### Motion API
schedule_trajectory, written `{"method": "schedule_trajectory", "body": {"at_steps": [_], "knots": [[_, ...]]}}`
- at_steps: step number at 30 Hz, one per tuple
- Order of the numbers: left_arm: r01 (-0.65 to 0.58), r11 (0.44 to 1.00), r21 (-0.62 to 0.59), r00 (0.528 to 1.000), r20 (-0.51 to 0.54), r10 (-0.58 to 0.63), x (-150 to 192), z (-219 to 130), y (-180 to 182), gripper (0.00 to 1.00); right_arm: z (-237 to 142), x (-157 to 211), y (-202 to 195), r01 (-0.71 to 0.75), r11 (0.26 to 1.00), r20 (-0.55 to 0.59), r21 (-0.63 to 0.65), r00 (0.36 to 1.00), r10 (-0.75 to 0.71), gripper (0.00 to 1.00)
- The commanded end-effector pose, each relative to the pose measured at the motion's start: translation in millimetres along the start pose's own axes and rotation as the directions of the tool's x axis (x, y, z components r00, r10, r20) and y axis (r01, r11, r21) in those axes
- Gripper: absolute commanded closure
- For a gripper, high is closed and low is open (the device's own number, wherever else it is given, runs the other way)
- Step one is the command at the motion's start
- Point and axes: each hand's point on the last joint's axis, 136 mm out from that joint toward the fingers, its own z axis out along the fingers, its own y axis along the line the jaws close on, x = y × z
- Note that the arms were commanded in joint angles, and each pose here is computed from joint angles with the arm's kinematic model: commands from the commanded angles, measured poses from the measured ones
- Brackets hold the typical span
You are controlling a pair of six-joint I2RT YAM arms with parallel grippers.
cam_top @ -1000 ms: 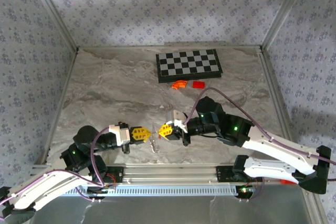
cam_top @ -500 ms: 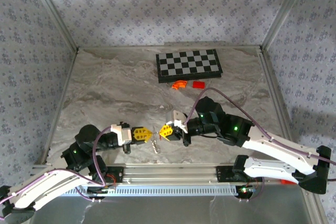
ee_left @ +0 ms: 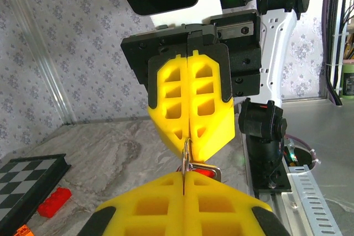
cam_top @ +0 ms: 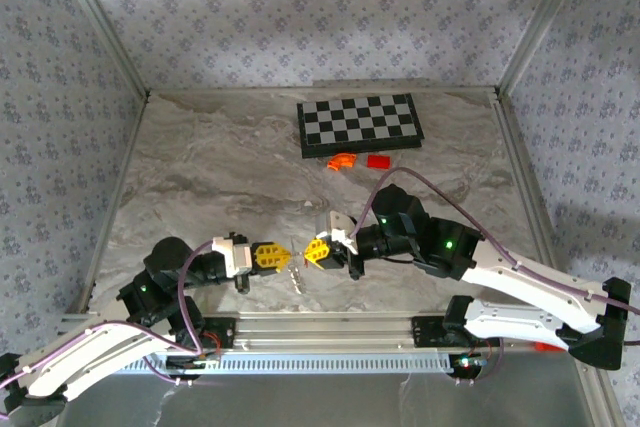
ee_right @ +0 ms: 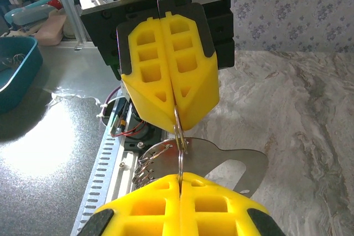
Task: Put the keys on the keyring
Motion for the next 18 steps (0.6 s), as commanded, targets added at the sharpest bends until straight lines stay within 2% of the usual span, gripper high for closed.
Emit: {"method": "schedule_trajectory", "body": {"at_steps": [1, 18], "knots": [[-0.033, 0.999, 0.029, 0.998, 0.052, 0.032, -21.8, -1.1, -4.6, 1.0, -3.3, -21.4, 3.7, 0.035, 0.999, 0.055, -0.026, 0.998, -0.034, 1.0], [-0.035, 0.999, 0.024, 0.998, 0.045, 0.034, -20.0, -2.6, -4.5, 1.0, -2.4, -24.5, 7.1, 0.028, 0.998, 0.067, -0.052, 0.997, -0.024, 1.0]]}}
